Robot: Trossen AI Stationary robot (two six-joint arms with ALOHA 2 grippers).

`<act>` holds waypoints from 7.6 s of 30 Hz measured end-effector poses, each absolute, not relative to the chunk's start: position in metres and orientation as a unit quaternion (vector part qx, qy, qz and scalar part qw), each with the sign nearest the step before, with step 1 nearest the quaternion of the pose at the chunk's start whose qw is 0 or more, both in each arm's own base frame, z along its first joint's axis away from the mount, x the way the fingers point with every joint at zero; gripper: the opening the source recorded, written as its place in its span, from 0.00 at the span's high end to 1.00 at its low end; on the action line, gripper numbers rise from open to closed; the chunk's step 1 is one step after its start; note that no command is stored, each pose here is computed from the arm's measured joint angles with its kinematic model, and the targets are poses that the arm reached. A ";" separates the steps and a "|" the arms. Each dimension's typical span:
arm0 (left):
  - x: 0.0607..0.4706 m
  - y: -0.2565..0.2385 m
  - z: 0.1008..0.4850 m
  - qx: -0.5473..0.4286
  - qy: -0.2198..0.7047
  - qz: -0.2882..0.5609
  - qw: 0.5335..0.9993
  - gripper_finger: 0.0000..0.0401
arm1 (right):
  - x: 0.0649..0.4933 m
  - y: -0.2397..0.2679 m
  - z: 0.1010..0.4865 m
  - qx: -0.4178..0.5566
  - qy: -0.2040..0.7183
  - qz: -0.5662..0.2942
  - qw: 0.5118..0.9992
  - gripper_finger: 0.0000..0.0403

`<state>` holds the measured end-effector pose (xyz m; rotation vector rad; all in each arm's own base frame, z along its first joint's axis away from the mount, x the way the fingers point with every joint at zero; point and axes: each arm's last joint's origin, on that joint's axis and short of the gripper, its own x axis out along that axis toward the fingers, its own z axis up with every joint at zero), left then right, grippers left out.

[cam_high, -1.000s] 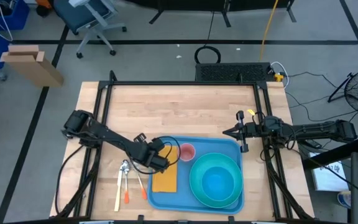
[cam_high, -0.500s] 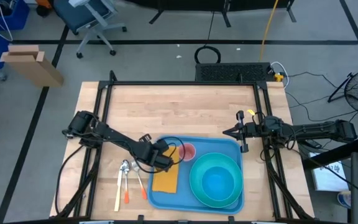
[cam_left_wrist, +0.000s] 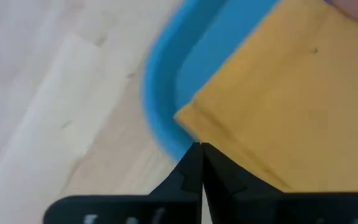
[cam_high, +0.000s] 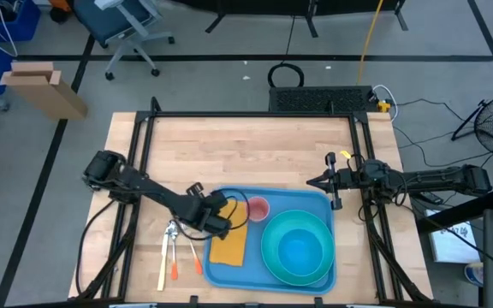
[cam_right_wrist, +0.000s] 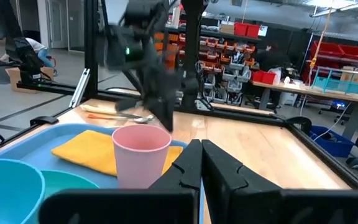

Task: Set up tray
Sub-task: Put the yellow napkin on the blue tray, then adjust the blue tray, then put the orange fork on the yellow napkin

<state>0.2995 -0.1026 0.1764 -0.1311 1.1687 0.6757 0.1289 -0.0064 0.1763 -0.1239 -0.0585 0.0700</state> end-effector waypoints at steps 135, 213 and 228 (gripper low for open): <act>0.291 -0.118 0.335 0.220 0.156 -0.051 0.962 0.99 | 0.181 0.016 0.171 0.109 0.684 0.062 0.719 1.00; 0.265 -0.244 0.233 -0.326 0.420 0.344 0.774 1.00 | 0.097 0.009 0.208 0.026 0.037 0.178 0.983 1.00; 0.266 -0.248 0.214 -0.390 0.448 0.506 0.625 0.91 | 0.098 0.009 0.215 0.003 -0.003 0.179 0.984 1.00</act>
